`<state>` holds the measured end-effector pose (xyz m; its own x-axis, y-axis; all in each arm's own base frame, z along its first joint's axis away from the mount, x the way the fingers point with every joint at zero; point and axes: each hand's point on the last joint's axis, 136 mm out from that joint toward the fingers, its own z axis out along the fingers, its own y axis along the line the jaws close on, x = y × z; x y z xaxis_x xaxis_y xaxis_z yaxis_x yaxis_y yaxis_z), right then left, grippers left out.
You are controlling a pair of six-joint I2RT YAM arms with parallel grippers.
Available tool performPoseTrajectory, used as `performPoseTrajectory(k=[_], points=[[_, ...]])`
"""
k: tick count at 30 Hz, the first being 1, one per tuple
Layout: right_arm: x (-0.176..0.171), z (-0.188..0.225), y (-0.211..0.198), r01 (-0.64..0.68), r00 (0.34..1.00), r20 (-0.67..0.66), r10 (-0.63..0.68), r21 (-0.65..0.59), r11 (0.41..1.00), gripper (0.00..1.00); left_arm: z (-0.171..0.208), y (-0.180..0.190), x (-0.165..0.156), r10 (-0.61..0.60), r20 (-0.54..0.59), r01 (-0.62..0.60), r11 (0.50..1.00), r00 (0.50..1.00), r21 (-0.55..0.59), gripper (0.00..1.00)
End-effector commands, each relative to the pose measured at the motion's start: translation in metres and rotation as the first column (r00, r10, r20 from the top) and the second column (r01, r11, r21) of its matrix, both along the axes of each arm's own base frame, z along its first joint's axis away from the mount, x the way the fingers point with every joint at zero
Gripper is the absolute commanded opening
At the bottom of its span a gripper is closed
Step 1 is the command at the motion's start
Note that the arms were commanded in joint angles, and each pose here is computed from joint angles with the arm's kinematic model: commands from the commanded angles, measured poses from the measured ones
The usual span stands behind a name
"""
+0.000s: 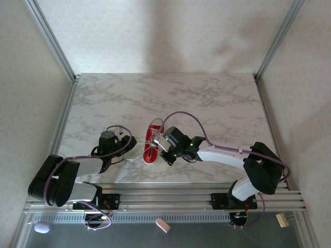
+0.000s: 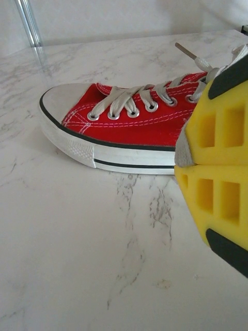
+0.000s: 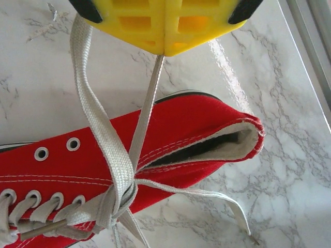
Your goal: Tie the shoes
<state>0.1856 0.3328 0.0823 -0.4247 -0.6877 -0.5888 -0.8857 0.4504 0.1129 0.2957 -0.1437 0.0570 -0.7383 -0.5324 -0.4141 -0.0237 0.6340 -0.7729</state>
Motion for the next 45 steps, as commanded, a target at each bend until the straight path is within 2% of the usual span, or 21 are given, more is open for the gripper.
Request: performPoseTrajectory(k=[1, 16, 37, 40, 43, 45], points=[[-0.015, -0.011, -0.011, -0.058, 0.997, -0.047, 0.057, -0.038, 0.998, 0.0, 0.0, 0.014, 0.009, 0.055, 0.016, -0.055, 0.998, 0.998, 0.037, 0.0], [-0.026, -0.038, -0.03, -0.098, 0.989, -0.122, 0.08, -0.152, 0.983, 0.0, -0.005, 0.017, 0.012, 0.058, -0.007, -0.058, 0.997, 0.998, 0.047, 0.0], [-0.027, -0.046, -0.029, -0.108, 0.984, -0.156, 0.081, -0.17, 0.98, 0.0, -0.016, 0.028, 0.009, 0.095, -0.033, -0.093, 0.993, 0.995, 0.073, 0.0], [-0.025, -0.044, -0.027, -0.106, 0.985, -0.152, 0.082, -0.163, 0.981, 0.0, -0.008, 0.021, 0.009, 0.054, -0.004, -0.053, 0.998, 0.999, 0.044, 0.0], [-0.023, -0.032, -0.015, -0.108, 0.986, -0.139, 0.094, -0.1, 0.989, 0.0, 0.01, -0.001, 0.005, -0.057, 0.06, 0.058, 0.998, 0.997, -0.023, 0.0], [-0.021, -0.023, -0.007, -0.109, 0.987, -0.125, 0.102, -0.054, 0.993, 0.0, 0.017, -0.014, 0.0, -0.112, 0.09, 0.115, 0.993, 0.99, -0.029, 0.0]])
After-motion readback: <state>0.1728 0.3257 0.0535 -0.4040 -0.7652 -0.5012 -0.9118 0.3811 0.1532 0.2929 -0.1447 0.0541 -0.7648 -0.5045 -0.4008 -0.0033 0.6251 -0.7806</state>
